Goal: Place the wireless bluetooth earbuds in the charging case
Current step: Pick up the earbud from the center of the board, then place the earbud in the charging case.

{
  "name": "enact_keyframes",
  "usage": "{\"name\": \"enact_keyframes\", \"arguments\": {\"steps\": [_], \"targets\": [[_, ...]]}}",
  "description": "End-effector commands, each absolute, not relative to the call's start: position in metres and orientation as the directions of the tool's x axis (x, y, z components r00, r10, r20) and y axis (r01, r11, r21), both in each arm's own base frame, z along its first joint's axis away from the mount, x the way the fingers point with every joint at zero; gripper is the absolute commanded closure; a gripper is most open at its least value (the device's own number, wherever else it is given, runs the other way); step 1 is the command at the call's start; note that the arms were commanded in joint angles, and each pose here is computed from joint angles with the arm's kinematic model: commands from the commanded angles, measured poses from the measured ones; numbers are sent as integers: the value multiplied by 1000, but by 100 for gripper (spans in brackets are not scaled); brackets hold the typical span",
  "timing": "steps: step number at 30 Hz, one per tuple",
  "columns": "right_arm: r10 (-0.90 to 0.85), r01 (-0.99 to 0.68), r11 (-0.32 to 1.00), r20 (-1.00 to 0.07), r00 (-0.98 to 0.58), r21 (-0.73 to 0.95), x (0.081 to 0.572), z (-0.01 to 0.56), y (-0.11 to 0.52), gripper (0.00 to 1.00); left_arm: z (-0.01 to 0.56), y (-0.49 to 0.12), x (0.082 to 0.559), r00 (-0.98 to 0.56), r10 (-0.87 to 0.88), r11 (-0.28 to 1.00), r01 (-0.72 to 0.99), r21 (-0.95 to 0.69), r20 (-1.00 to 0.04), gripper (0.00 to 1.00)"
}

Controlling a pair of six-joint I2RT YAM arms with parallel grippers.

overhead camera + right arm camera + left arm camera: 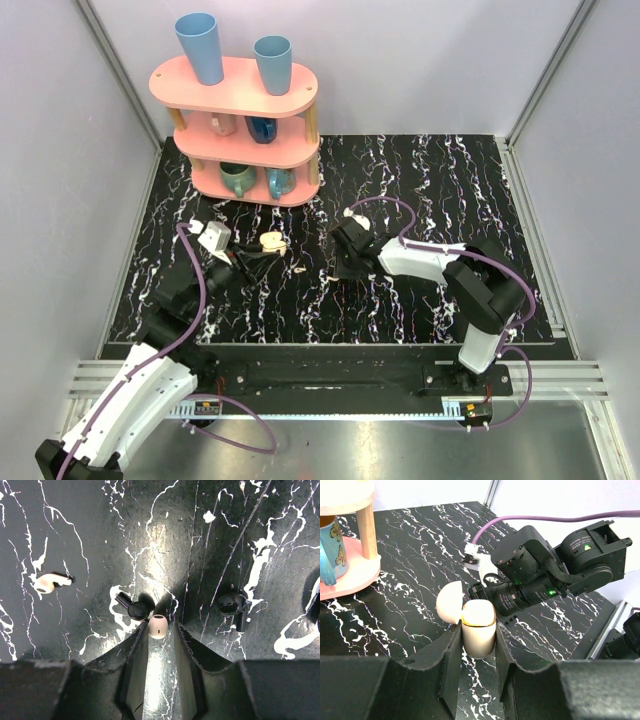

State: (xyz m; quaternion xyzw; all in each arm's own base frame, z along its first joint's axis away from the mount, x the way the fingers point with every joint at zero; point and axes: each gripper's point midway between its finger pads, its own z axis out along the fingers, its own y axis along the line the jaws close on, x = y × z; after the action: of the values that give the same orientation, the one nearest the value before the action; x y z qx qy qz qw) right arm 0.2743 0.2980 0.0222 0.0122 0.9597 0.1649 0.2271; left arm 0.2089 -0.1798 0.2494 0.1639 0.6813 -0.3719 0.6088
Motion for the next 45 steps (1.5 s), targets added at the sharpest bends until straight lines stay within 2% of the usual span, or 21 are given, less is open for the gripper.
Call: {"name": "enact_keyframes", "arguments": {"steps": [1,11,18,27,39,45], "targets": [[105,-38,954,-449,-887,298,277,21,294,64,266,-178,213,-154,-257,675,678,-292,-954,100],[52,-68,967,-450,-892,247,273,12,296,66,265,-177,213,-155,-257,678,674,-292,-954,100],[5,-110,968,-459,-889,224,273,12,294,76,264,-178,213,-159,-256,675,676,-294,-953,100],[-50,-182,961,-515,-856,208,278,32,294,82,263,-180,213,-167,-254,667,683,-298,-953,100],[-169,-379,915,-719,-674,140,288,119,288,82,262,-190,212,-207,-243,629,710,-316,-948,100],[-206,-422,905,-817,-539,51,291,171,278,81,249,-205,217,-315,-192,593,717,-366,-929,100]]}}
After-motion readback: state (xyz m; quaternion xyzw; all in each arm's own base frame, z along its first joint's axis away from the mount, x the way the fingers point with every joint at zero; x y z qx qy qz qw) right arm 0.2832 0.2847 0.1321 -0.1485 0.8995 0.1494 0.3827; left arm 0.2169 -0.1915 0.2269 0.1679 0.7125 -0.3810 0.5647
